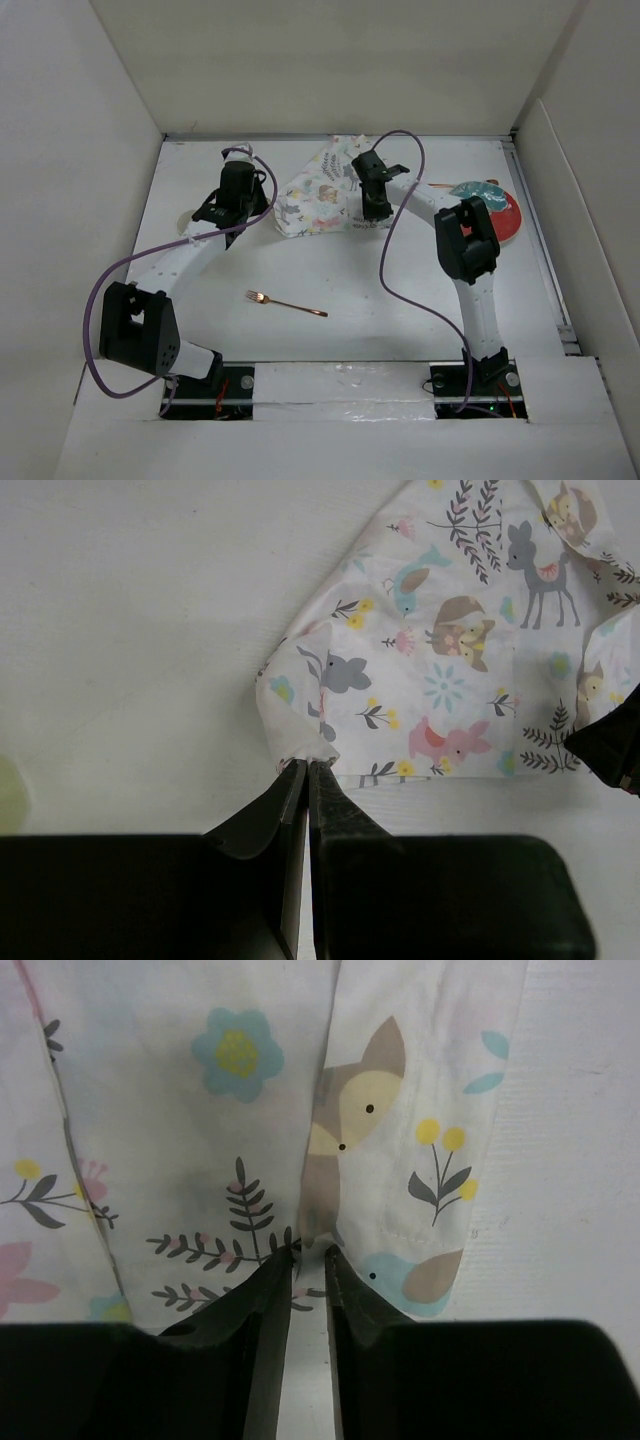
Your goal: Set the dinner table for one person
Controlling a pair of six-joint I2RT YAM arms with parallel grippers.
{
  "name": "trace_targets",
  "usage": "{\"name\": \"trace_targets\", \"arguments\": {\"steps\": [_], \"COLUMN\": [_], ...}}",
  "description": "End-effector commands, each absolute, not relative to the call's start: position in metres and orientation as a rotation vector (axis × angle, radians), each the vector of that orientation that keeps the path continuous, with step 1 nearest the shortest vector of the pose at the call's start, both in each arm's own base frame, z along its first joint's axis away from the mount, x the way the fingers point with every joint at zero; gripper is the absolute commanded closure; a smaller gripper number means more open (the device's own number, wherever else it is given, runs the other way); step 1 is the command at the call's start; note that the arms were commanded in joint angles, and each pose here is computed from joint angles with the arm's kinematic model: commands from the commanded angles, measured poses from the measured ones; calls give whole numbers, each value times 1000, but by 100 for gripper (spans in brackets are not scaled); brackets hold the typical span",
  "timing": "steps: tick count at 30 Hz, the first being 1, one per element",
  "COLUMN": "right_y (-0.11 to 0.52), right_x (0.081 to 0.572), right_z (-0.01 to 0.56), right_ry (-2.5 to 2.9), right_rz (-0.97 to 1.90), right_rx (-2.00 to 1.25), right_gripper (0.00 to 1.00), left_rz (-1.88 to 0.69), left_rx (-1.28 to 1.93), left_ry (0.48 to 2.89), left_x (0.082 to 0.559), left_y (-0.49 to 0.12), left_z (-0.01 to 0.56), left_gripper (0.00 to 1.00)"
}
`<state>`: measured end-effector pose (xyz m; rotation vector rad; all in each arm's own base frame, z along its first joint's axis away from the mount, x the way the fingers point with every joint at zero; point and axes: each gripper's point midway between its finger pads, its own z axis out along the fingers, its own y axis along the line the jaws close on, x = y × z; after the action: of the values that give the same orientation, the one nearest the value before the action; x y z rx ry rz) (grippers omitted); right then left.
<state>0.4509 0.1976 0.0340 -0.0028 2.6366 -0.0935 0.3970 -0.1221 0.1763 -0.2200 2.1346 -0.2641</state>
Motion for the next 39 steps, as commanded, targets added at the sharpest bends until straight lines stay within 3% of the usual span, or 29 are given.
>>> {"name": "trace_targets", "arguments": {"steps": [1, 4, 7, 10, 16, 25, 28, 32, 36, 39], "right_y": [190, 188, 187, 182, 188, 175, 167, 143, 108, 92], "right_x": [458, 455, 453, 456, 464, 459, 452, 433, 380, 344], "right_z": [39, 36, 36, 39, 78, 140, 191, 289, 407, 462], "right_ry": [2627, 2638, 2637, 2623, 2547, 2437, 2324, 2092, 1794, 1671], "right_rz": [-120, -129, -131, -129, -28, 250, 389, 510, 562, 622], "right_rx": [11, 13, 20, 54, 107, 237, 281, 346, 402, 447], "right_gripper": [70, 70, 85, 92, 100, 100, 100, 100, 100, 100], "left_rz": [-268, -267, -270, -267, -279, -349, -418, -526, -689, -805], "left_rx": [-214, -216, -218, -218, -220, -224, -230, -261, -309, -398], "left_ry": [2099, 2104, 2105, 2103, 2096, 2030, 1955, 1746, 1543, 1397], "left_x": [401, 401, 401, 401, 402, 412, 421, 428, 414, 397], "left_y": [-123, -123, -123, -122, -124, -134, -136, -127, -101, -63], "left_z": [184, 181, 181, 182, 188, 231, 274, 380, 472, 521], "left_gripper": [100, 100, 100, 100, 100, 100, 100, 100, 100, 100]}}
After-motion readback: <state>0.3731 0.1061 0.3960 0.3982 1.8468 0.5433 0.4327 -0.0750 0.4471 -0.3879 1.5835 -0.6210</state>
